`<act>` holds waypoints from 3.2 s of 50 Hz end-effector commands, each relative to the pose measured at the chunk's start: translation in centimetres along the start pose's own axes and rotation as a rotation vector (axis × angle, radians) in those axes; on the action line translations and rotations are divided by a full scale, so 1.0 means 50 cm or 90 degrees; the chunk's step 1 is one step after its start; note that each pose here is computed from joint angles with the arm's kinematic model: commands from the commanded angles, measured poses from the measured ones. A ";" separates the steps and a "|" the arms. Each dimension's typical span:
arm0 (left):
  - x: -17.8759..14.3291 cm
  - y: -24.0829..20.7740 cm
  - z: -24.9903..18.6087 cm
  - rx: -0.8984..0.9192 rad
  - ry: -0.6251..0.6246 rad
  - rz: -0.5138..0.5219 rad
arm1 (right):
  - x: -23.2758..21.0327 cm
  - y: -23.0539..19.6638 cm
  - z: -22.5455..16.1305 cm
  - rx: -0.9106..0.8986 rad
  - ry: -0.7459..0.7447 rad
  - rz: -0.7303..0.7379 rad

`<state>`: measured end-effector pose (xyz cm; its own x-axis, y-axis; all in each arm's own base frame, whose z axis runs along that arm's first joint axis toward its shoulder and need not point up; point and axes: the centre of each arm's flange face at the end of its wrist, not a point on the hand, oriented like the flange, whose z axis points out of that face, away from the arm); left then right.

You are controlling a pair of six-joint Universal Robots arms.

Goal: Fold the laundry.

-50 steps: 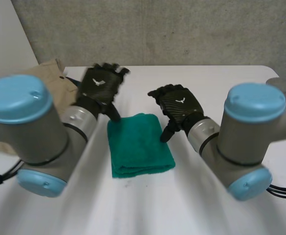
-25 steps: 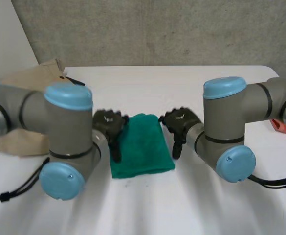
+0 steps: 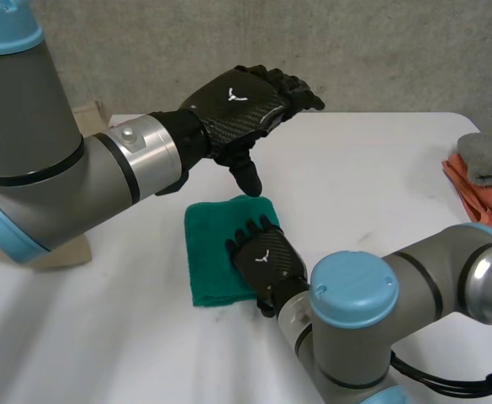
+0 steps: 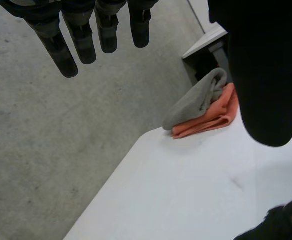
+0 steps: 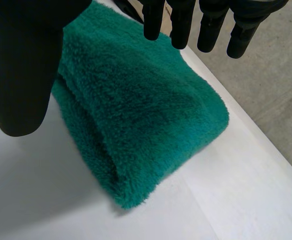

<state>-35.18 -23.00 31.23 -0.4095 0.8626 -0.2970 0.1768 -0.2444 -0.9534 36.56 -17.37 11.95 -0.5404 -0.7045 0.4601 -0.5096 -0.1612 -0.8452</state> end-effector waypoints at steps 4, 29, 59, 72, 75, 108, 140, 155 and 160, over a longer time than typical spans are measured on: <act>0.023 0.008 0.002 -0.014 0.013 -0.012 | -0.007 0.015 0.046 0.042 0.021 -0.007; 0.000 -0.043 0.006 0.037 -0.007 -0.019 | 0.255 -0.119 0.099 0.220 0.226 0.032; -0.007 -0.054 0.010 0.079 -0.041 -0.077 | 0.881 0.419 -0.005 0.107 0.445 0.000; -0.002 -0.043 0.011 0.069 -0.038 -0.082 | 0.894 0.435 -0.120 0.052 0.442 -0.019; 0.000 -0.045 0.010 0.071 -0.036 -0.081 | 0.893 0.408 -0.136 0.041 0.449 -0.005; -0.124 -0.221 -0.048 0.256 -0.276 -0.044 | 0.911 0.005 -0.247 0.187 0.682 -0.113; -0.545 0.603 -0.137 -0.274 -0.494 0.183 | 0.309 0.086 -0.082 0.005 0.128 0.019; -0.469 0.195 -0.083 0.023 -0.517 0.266 | 0.318 0.091 -0.091 -0.001 0.142 0.022; -0.361 0.040 -0.077 0.165 -0.461 0.184 | 0.322 0.086 -0.093 0.004 0.147 0.028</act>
<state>-19.98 -44.43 27.98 -0.8188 0.1367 -0.5575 0.4427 -0.4679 -0.7649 22.66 -26.07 16.65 -0.6917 -0.5410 0.4785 -0.4883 -0.1378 -0.8617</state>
